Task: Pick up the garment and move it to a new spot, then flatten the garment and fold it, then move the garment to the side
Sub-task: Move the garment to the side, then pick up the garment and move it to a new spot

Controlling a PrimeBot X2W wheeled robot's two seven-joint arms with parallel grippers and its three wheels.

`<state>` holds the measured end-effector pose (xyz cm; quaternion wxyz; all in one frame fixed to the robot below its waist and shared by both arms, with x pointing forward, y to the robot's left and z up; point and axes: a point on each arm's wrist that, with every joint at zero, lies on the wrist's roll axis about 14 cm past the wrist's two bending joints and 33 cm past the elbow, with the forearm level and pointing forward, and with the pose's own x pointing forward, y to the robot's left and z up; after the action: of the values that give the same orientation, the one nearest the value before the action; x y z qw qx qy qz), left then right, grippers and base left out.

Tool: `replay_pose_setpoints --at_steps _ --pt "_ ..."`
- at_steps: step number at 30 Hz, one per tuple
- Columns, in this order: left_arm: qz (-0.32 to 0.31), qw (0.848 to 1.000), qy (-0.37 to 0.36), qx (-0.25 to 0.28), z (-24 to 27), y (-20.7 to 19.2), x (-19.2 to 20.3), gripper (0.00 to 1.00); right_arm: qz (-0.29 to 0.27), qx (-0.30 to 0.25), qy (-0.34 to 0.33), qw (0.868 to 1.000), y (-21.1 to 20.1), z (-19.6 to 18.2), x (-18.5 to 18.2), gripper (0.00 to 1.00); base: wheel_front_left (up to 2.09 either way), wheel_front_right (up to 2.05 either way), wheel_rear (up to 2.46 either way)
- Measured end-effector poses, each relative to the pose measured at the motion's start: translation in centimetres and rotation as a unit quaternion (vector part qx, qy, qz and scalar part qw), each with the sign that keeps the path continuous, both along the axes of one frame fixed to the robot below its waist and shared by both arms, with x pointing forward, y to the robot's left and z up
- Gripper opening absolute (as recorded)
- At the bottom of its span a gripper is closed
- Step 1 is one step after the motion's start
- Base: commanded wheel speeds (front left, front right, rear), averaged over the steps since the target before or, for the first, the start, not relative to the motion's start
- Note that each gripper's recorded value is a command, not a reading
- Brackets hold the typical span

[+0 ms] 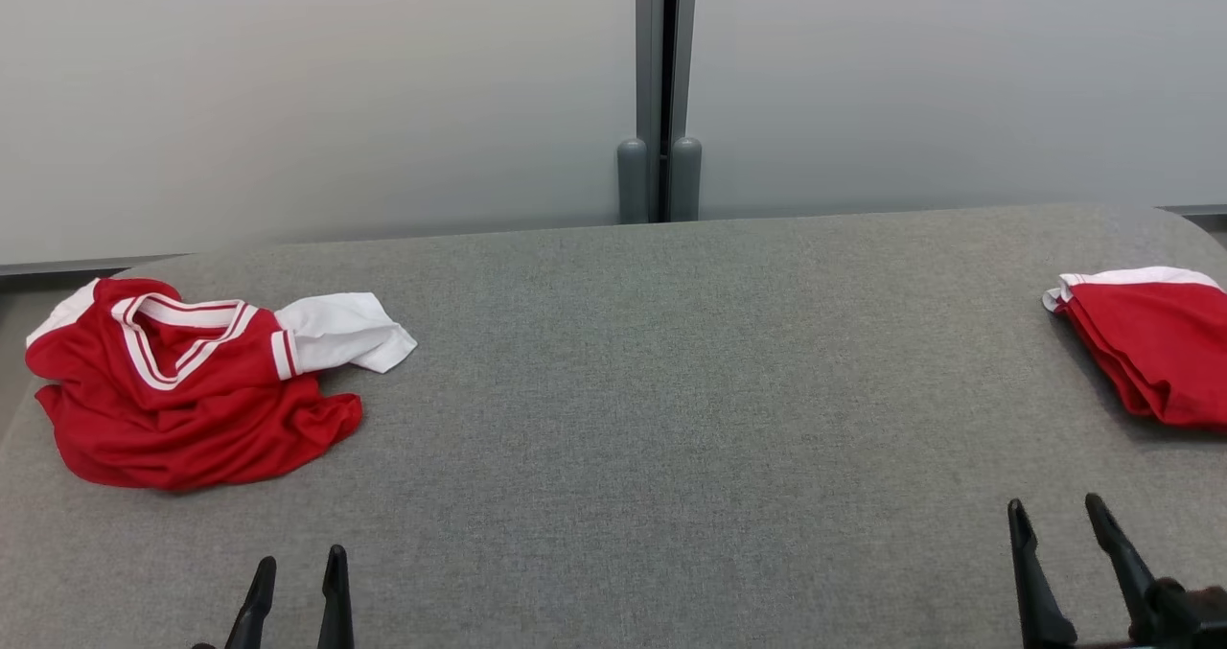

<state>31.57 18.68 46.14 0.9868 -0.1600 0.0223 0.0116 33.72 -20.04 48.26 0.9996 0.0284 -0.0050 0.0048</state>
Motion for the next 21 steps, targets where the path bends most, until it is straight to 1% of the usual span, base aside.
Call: replay_pose_setpoints --at_steps 4,7,16,21 --pt "-0.001 1.0 -0.001 -0.001 0.0 -0.1 -0.7 1.0 0.001 0.005 0.007 1.0 0.4 -0.5 -1.9 1.0 0.0 0.0 0.0" --pt "-0.007 1.0 -0.001 -0.004 0.0 -0.5 -0.7 1.0 0.007 0.013 0.008 1.0 0.9 -0.6 -2.3 1.0 0.0 0.0 0.0" --pt "-0.012 1.0 0.003 -0.005 -0.3 -0.8 -0.6 1.0 0.015 0.016 0.008 1.0 1.4 -0.6 -2.1 1.0 0.0 0.0 0.0" --pt "0.003 1.0 -0.001 -0.005 0.0 0.0 -1.0 1.0 0.034 0.013 0.005 0.999 2.5 -0.4 -1.4 1.0 0.0 0.0 0.0"
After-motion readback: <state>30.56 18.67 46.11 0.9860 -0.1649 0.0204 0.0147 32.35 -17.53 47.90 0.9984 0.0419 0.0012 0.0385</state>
